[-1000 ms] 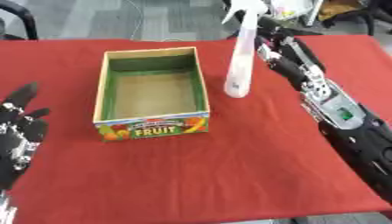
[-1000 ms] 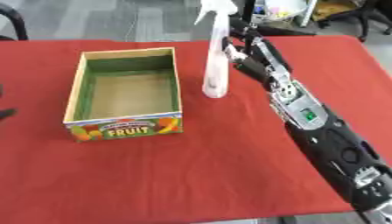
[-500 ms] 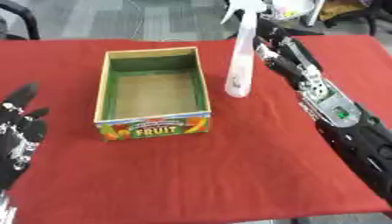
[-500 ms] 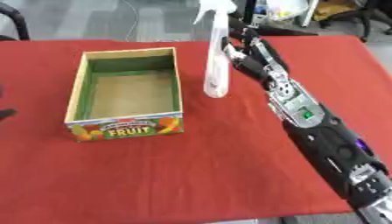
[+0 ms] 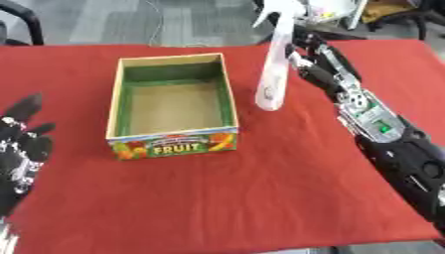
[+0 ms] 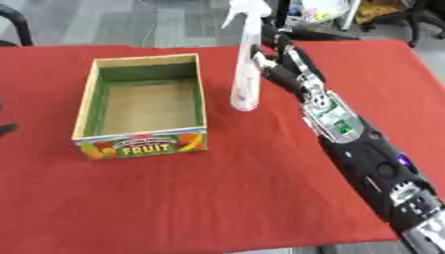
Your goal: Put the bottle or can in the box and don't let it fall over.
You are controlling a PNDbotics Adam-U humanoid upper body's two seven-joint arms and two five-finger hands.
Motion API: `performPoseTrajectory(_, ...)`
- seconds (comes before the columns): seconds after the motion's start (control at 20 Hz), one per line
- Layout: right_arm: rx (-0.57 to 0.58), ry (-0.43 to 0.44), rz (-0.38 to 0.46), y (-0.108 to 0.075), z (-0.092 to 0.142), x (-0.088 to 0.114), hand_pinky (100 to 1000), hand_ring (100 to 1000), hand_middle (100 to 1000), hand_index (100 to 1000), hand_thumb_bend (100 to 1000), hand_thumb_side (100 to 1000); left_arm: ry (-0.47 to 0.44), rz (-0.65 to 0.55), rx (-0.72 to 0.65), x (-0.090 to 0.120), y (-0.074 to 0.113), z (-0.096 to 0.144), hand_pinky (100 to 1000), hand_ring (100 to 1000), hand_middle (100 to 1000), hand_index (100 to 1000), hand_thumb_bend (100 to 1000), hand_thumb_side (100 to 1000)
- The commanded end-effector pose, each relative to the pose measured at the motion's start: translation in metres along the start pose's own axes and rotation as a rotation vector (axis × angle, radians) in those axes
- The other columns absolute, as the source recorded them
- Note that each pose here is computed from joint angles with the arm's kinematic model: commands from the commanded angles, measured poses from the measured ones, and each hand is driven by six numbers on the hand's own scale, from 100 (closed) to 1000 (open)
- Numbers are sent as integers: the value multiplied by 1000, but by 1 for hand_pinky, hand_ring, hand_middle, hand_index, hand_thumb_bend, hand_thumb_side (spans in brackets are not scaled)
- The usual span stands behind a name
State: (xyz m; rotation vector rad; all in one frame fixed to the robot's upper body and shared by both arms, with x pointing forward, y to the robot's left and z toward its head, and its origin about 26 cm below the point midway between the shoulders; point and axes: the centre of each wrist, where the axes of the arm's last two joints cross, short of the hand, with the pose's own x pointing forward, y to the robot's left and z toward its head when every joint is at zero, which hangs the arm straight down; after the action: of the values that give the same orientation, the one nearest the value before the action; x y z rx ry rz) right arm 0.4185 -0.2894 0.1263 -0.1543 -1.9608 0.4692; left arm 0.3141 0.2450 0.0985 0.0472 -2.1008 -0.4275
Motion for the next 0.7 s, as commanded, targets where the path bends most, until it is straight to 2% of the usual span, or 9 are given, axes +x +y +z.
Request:
performPoseTrajectory(0.05,-16,-19,23,-9,-7,7,888,1000,1000,1000,100,519,-25,-9,-7,5,2,-4,840,1000,909,908,567,676)
performPoseTrajectory(0.7,-18,-3,35,-9,-18,2,885,1000,1000,1000,100,523,-25,-7,-10,5,1,-4,840,1000,911,908,565,678)
